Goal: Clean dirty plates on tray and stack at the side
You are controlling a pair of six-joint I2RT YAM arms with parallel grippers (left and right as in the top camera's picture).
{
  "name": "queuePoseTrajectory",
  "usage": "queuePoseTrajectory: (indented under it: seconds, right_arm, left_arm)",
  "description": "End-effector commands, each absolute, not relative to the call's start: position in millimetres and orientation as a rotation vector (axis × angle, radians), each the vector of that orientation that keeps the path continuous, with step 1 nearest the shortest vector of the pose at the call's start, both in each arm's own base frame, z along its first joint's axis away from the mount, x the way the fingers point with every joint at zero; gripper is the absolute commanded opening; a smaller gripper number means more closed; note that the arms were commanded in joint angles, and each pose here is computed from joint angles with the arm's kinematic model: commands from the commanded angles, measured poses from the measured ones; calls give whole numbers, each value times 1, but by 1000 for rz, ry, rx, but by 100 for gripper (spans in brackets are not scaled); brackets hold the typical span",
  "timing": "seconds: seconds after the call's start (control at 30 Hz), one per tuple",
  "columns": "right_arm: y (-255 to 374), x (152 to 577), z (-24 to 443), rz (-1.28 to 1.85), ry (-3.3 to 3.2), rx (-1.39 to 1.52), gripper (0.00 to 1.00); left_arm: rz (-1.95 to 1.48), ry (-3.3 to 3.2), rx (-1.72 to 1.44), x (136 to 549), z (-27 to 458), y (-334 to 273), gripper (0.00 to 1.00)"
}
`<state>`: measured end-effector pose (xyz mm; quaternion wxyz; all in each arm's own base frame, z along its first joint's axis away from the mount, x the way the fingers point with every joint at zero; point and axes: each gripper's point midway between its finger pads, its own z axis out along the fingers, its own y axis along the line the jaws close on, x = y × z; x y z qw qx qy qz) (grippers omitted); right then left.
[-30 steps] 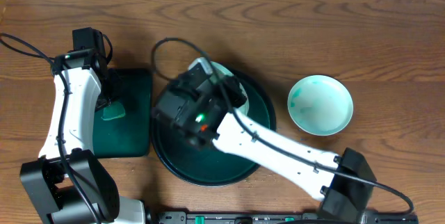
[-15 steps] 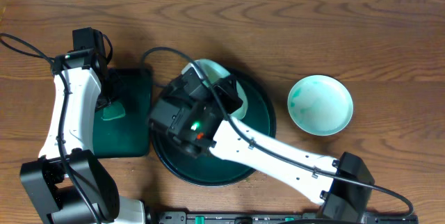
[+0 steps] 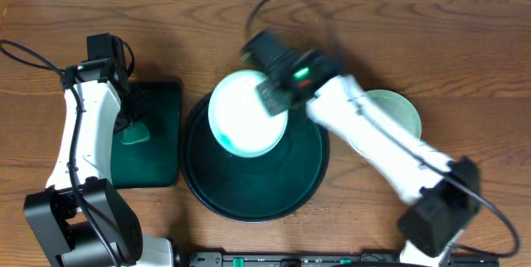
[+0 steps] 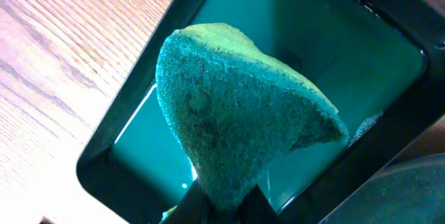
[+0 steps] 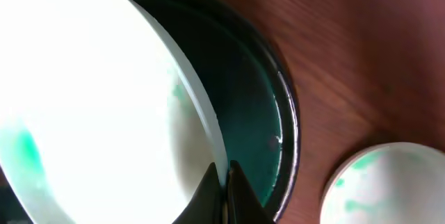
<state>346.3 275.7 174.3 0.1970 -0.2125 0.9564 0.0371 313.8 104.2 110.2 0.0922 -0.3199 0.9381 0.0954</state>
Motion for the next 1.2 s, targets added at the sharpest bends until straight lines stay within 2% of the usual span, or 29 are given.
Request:
queuePoseTrajectory:
  seconds: [0.0,0.27,0.37,0.5,0.67,0.83,1.07,1.17]
  right_arm:
    - [251,353,229,454,2644,-503,1]
    - [111,380,234,343,2750,5,1]
    - [37,376,214,170,2815,277,1]
    - [-14,361,182,76,2875,478,1]
    - [-49,339,133,12,2939,634,1]
    - [-52,325,90,35,2977,669,1]
    - [-39,309,62,58,3033,642,1]
    - [-38,306,60,56,3044,639,8]
  left_arm:
    - [292,2815,-933,310,106,104,7]
    - [294,2822,-934,308,106,104,7]
    - [293,2822,-934,309,106,103,7]
    - [291,2822,-934,309,106,103,7]
    - [233,2832,-933,310,104,97,7]
    - [233,2831,-932,310,105,97,7]
    - [233,2832,-933,310,105,97,7]
    - [233,2832,-933,310,105,97,7]
